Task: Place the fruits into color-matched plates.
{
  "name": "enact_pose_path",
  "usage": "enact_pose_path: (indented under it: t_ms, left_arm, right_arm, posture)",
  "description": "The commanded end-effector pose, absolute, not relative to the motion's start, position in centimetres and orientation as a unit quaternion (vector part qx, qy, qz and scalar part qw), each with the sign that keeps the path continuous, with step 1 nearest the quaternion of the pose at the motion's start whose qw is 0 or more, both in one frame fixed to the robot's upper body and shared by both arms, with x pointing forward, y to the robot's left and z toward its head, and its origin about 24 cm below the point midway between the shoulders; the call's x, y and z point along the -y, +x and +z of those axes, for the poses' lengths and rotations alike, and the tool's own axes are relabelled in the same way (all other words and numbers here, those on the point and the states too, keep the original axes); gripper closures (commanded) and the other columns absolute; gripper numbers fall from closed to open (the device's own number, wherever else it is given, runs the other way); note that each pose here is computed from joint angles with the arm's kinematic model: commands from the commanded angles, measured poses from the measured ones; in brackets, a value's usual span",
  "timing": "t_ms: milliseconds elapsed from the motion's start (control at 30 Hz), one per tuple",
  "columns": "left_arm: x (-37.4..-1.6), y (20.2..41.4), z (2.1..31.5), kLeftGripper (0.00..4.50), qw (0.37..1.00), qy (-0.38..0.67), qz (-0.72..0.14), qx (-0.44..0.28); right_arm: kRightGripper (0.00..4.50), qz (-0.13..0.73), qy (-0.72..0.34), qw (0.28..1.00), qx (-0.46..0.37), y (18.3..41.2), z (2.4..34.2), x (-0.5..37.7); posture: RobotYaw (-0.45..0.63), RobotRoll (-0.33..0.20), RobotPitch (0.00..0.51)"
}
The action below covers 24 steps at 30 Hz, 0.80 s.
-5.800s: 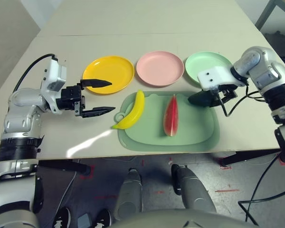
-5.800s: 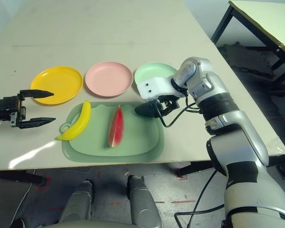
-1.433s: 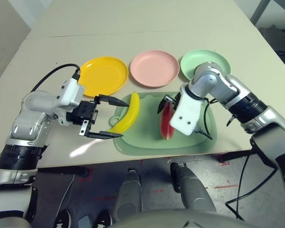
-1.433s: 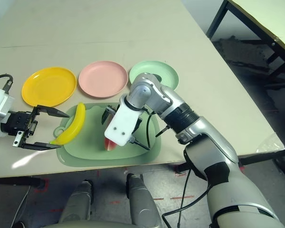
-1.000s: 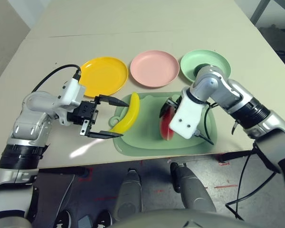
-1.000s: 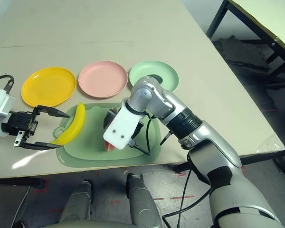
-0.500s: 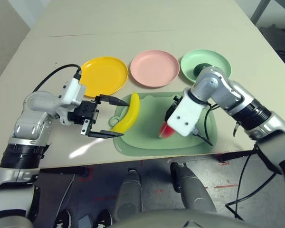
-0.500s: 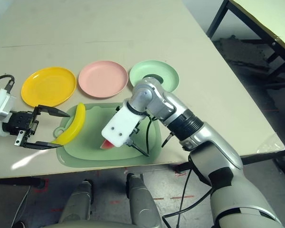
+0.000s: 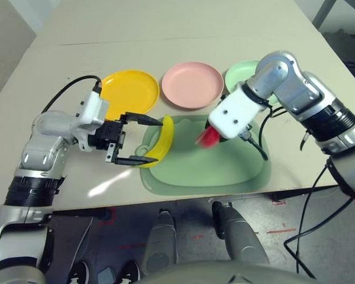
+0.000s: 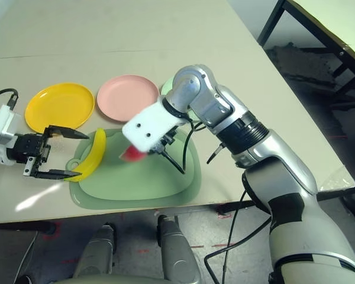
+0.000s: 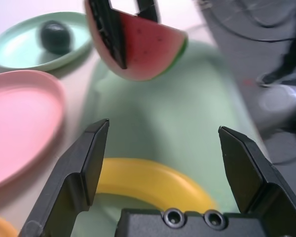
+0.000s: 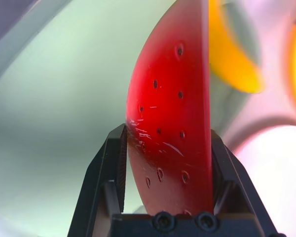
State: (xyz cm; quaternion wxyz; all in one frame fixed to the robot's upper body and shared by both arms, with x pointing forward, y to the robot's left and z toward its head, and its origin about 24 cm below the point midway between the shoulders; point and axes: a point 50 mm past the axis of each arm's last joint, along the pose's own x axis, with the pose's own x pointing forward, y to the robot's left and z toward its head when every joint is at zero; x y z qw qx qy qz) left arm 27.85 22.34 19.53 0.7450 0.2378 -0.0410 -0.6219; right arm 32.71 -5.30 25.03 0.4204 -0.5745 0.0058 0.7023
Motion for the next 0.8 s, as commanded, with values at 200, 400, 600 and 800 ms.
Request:
enact_pose_path:
  t_ms: [200,400,600,800]
  left_arm:
    - [-20.4,28.5,19.7,0.00,0.828,0.175,-0.532,0.027]
    - [-21.3,28.9,19.9,0.00,0.859,0.172,-0.482,0.021]
    - [-21.9,28.8,20.1,0.00,0.867,0.173,-0.466,0.021]
    - [-22.7,29.0,20.2,0.00,0.872,0.191,-0.451,0.020]
  right_arm:
    - [2.40,0.594,-0.545,0.591,0.017,38.0,25.6,4.3]
    - [2.40,0.539,-0.547,0.641,-0.006,39.5,23.4,4.1]
    - [2.40,0.521,-0.568,0.636,-0.036,39.8,21.1,4.4]
    - [1.67,0.485,-0.582,0.653,-0.016,40.3,21.5,4.7]
  posture:
    - [-0.04,0.000,0.231]
    - [-0.02,0.000,0.236]
    - [-0.01,0.000,0.239]
    - [0.00,0.000,0.239]
